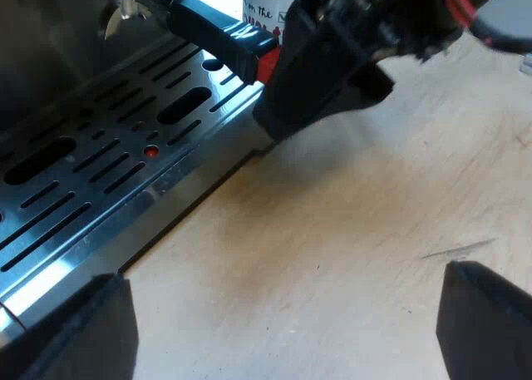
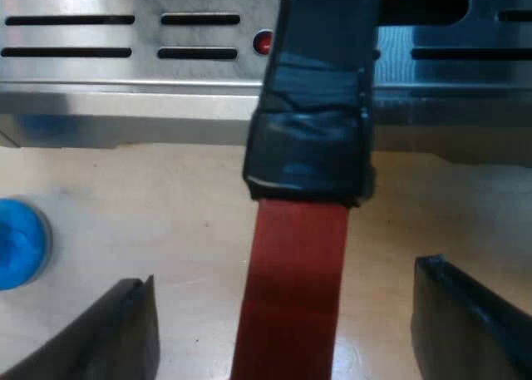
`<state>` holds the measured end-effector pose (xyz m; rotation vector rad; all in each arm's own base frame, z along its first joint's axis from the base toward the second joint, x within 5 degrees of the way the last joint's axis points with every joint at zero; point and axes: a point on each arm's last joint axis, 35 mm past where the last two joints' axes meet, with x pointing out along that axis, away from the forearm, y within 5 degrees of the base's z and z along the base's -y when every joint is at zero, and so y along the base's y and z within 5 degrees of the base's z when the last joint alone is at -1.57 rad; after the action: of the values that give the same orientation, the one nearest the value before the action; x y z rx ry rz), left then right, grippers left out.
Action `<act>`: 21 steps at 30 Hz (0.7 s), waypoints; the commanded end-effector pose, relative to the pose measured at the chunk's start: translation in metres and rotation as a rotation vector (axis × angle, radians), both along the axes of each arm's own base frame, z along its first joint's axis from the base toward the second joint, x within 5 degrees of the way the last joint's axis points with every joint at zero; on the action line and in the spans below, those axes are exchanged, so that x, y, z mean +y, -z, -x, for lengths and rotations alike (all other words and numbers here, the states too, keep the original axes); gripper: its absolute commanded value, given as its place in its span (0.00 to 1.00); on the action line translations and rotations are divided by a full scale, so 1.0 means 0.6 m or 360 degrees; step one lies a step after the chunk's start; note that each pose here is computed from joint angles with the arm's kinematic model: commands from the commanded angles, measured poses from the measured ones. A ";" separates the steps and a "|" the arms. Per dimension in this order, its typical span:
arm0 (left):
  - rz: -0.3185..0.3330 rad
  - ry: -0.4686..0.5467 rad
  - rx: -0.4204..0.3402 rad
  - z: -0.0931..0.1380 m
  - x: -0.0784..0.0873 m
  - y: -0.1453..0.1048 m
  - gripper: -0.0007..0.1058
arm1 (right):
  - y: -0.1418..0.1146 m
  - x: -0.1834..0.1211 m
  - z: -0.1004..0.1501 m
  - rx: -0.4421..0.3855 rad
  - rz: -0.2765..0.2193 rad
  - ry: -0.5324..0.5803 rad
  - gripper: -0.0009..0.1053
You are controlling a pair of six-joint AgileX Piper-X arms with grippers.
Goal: Grind coffee beans and then tamp
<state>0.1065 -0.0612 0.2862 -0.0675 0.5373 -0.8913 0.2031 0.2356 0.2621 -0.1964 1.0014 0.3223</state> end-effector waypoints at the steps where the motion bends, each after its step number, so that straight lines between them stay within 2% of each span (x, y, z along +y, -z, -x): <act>1: 0.0019 0.0027 -0.0029 0.000 -0.002 -0.004 0.75 | 0.000 0.005 -0.007 -0.0017 -0.0012 -0.0008 0.63; 13: 0.0022 0.0035 -0.0024 0.000 -0.002 -0.004 0.75 | 0.021 -0.005 -0.037 0.0007 0.0016 0.0067 0.63; 15: 0.0022 0.0035 -0.0024 0.000 -0.002 -0.004 0.75 | 0.025 -0.003 -0.038 0.0040 -0.0004 0.0049 0.63; 18: 0.0022 0.0035 -0.0024 0.000 -0.002 -0.004 0.75 | 0.032 -0.001 -0.040 0.0043 0.0020 0.0026 0.63; 21: 0.0022 0.0035 -0.0024 0.000 -0.002 -0.004 0.75 | 0.031 0.001 -0.042 0.0018 -0.0006 0.0026 0.63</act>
<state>0.1064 -0.0614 0.2862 -0.0691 0.5375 -0.8972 0.2274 0.2356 0.2409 -0.1798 1.0236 0.2953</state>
